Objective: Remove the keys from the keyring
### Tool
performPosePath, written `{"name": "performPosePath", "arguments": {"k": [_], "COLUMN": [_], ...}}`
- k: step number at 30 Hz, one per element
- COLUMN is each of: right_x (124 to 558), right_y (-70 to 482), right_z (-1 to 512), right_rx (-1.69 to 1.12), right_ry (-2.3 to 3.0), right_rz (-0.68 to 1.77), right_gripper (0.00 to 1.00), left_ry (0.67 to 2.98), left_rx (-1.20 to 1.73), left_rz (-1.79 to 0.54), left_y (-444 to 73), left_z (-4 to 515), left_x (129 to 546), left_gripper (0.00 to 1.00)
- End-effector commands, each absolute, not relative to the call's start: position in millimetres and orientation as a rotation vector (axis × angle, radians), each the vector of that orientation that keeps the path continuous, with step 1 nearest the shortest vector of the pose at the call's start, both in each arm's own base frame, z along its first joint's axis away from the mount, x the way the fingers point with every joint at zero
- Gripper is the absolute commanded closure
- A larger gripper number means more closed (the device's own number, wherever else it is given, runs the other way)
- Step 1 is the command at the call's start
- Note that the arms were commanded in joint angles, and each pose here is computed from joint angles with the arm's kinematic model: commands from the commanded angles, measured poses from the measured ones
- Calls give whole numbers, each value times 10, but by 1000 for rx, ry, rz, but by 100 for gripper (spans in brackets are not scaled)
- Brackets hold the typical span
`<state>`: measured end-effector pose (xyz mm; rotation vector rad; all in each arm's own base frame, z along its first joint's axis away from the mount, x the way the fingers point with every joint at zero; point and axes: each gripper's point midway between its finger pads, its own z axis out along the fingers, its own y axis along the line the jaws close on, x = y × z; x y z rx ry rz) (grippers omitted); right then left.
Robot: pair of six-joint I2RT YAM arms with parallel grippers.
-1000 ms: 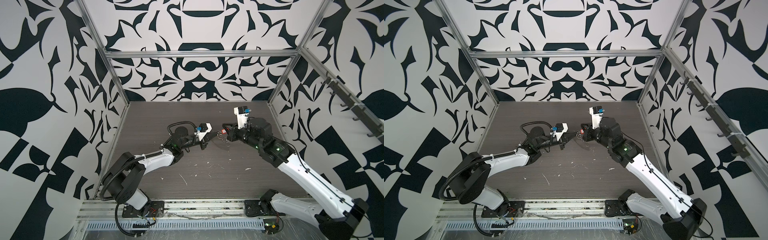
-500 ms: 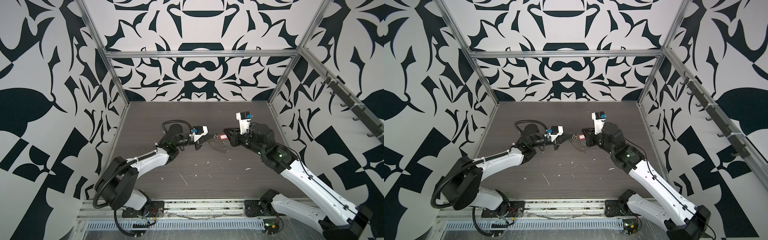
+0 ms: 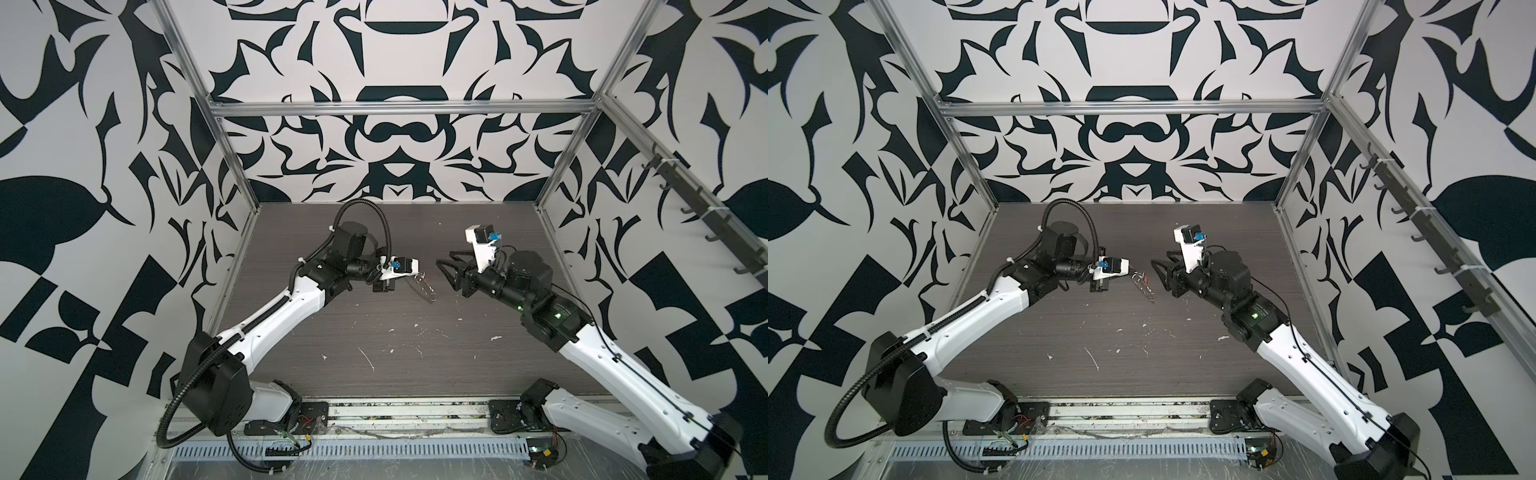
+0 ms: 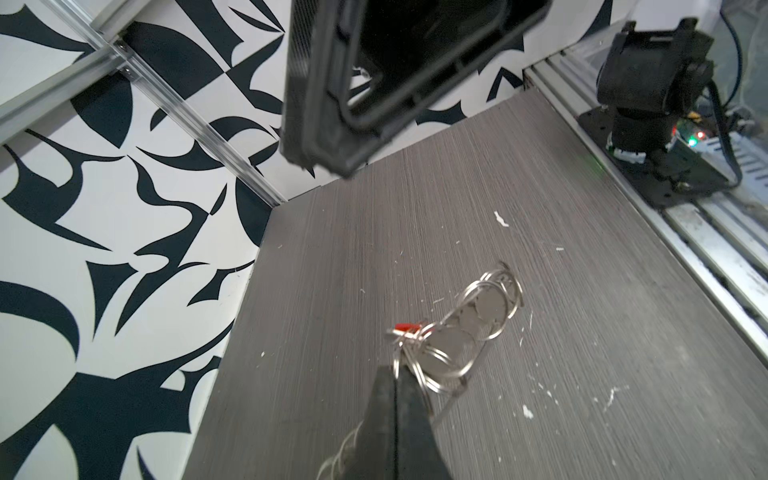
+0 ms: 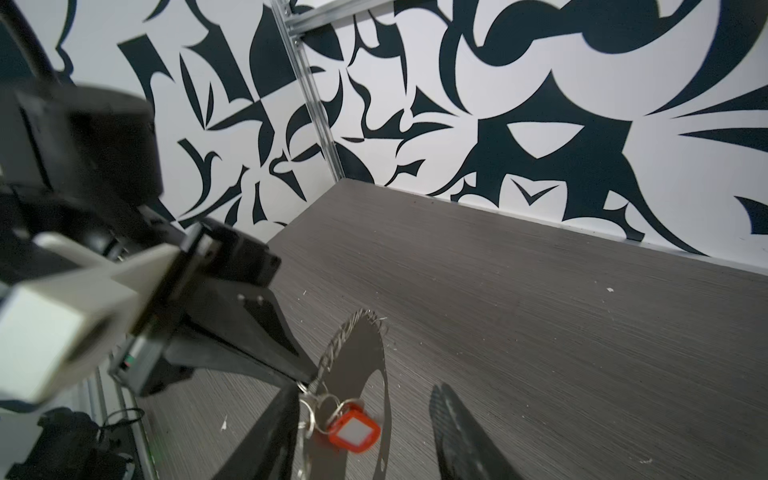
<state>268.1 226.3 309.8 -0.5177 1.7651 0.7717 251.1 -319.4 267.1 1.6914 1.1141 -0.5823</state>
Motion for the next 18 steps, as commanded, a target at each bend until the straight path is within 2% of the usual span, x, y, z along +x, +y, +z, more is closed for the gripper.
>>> {"name": "performPosePath", "arguments": {"k": [1,9,18], "right_x": [2657,2530,2232], "right_y": [2377,2657,2821], "right_z": [3185,2674,2531], "right_rx": [-633,-770,-899], "right_ry": [1539,1487,1372], "right_rz": [767,903,874], "right_gripper": [45,45,46], "left_ry": [1256,1281,1175], "left_rx": [1890,1899,1826], "left_rz": [-549,-610,-596], "left_y": [-2857,-2738,-2732], "left_z": [2307,2099,2137], "left_x": [2236,1994,1899], "left_gripper": [100,100,100]}}
